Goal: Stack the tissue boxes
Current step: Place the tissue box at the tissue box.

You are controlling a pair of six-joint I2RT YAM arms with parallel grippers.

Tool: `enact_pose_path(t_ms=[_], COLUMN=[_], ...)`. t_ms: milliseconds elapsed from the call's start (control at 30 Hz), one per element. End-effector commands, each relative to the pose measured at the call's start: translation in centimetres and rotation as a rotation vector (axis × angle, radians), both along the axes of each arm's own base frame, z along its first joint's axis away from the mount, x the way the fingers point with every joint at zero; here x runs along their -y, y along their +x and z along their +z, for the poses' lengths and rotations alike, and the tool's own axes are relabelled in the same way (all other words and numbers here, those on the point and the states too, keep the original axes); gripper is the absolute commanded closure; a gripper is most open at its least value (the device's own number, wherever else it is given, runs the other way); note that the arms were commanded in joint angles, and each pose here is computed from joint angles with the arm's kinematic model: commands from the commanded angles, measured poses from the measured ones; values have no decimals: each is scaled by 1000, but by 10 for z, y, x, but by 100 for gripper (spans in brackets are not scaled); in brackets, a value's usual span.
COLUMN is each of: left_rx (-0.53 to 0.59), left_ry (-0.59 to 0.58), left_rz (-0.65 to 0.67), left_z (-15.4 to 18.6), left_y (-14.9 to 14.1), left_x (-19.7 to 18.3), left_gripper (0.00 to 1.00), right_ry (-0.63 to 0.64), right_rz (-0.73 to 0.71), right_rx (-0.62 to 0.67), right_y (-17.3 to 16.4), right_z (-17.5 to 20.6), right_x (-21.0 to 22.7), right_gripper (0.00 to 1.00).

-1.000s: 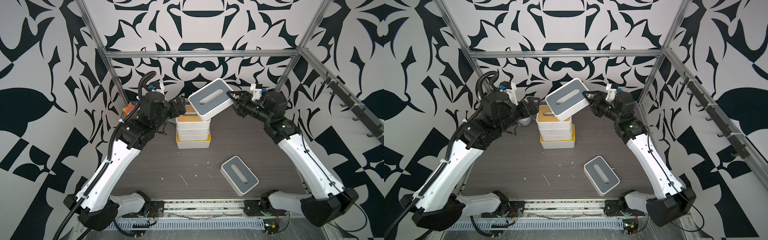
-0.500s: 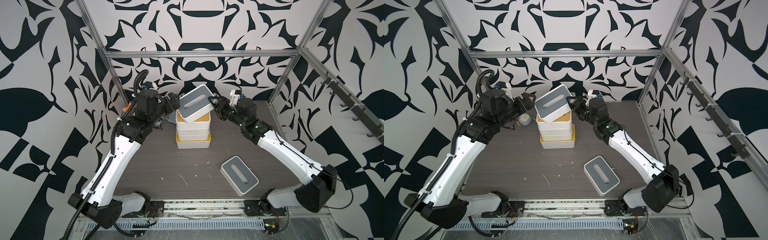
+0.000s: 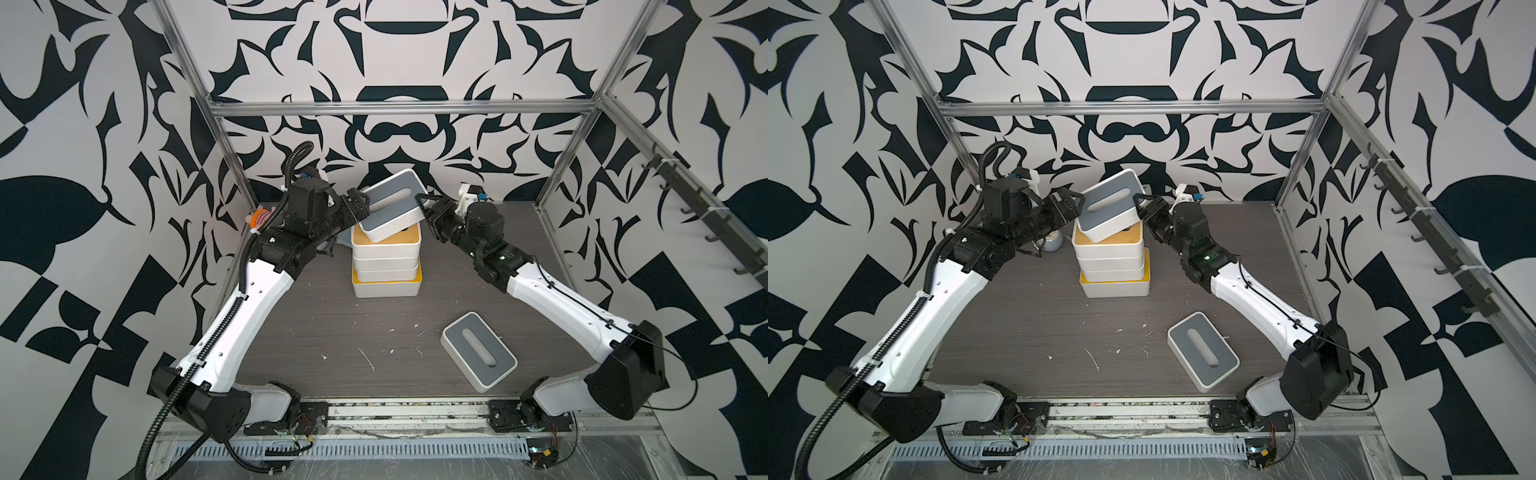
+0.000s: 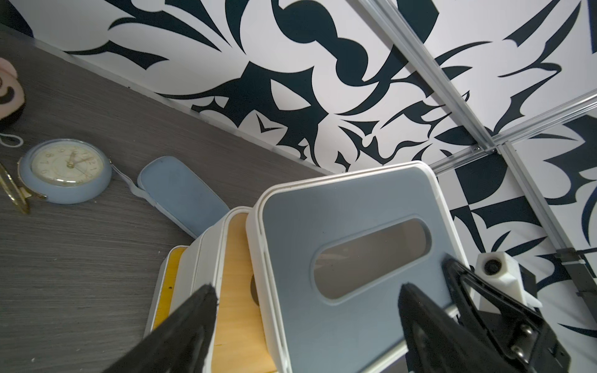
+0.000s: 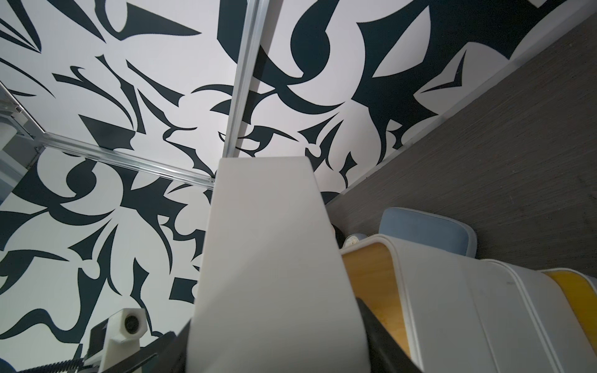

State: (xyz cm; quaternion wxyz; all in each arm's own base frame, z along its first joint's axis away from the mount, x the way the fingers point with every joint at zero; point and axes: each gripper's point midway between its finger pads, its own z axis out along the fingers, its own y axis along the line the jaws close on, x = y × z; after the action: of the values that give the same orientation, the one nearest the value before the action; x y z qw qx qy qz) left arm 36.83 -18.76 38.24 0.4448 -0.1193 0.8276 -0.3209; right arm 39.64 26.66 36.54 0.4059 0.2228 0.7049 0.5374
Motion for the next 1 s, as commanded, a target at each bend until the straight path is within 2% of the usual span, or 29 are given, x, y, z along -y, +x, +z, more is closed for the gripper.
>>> enact_pose_path(t_ms=[0, 267, 967], left_rx=[-14, -52, -64], left_ry=[-22, -3, 23], left_rz=[-31, -56, -76], left_z=[-1, -11, -15], left_y=[1, 8, 9], left_x=[7, 15, 31], left_gripper=[8, 8, 11], right_ry=[36, 6, -75], right_rz=[-11, 8, 24], right_rx=[80, 22, -54], right_y=[-12, -23, -24], right_z=[32, 21, -15], right_x=[9, 12, 9], right_gripper=[64, 50, 32])
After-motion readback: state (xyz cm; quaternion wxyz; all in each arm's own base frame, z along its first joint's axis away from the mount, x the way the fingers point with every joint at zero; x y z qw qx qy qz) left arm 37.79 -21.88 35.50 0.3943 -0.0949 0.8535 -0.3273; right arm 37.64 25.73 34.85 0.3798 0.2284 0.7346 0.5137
